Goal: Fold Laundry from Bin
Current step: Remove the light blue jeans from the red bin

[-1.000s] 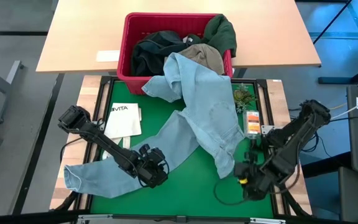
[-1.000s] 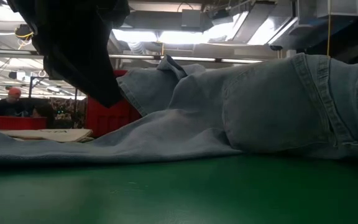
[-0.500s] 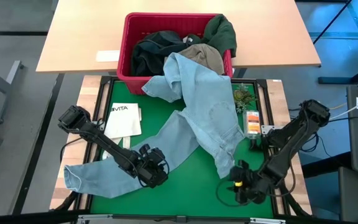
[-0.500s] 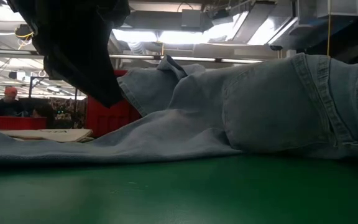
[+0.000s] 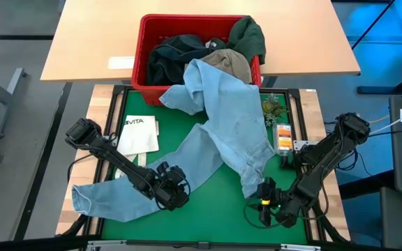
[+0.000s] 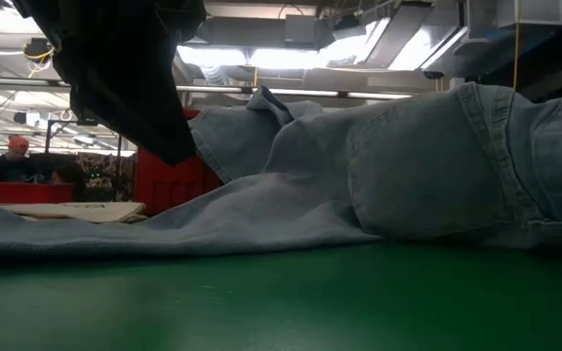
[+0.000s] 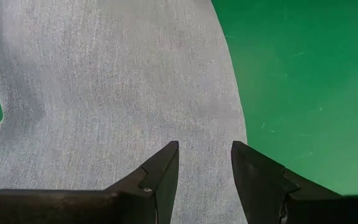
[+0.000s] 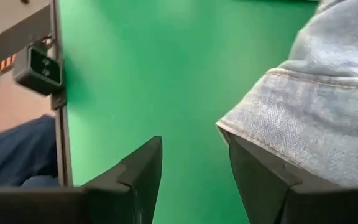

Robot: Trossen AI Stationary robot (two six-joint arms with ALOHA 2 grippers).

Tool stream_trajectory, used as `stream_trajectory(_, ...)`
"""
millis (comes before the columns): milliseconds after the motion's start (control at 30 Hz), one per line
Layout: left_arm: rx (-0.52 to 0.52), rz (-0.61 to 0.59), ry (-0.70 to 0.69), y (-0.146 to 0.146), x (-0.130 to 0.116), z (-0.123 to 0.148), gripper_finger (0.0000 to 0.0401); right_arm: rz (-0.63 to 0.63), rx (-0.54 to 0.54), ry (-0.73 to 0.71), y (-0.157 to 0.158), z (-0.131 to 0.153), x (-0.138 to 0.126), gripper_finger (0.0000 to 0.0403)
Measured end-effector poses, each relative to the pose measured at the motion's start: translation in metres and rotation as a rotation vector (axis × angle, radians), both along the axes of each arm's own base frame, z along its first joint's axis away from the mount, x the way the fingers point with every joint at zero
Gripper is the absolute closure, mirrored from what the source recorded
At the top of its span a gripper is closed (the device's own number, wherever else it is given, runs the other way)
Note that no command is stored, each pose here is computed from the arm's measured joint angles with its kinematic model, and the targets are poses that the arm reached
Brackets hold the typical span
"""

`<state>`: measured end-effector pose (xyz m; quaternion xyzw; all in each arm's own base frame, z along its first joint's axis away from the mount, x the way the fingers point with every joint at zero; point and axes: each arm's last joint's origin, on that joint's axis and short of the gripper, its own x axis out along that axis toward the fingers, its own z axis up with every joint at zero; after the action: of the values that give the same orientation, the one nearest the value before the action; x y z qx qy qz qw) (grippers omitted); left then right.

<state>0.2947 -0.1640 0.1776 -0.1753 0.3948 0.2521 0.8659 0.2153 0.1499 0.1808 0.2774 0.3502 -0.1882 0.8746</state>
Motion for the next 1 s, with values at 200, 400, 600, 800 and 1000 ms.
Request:
stream_trajectory(200, -0.001, 0.0, -0.001, 0.0, 0.0, 0.0, 0.026, -0.086, 0.02, 0.033, 0.002, -0.019, 0.006, 0.0217)
stream_trajectory(400, -0.001, -0.005, -0.001, -0.001, -0.001, 0.0, 0.026, -0.022, 0.092, 0.062, 0.01, -0.027, 0.012, 0.0217)
stream_trajectory(600, -0.001, -0.005, -0.001, -0.002, -0.001, 0.0, 0.026, -0.053, 0.019, 0.034, 0.01, -0.035, 0.015, 0.0217)
stream_trajectory(800, -0.001, -0.005, -0.001, -0.002, -0.001, 0.0, 0.026, -0.095, -0.082, -0.01, 0.008, -0.038, 0.016, 0.0217)
stream_trajectory(1000, 0.0, -0.005, -0.001, -0.001, -0.001, 0.0, 0.026, -0.065, -0.205, -0.032, 0.006, -0.037, 0.017, 0.0217)
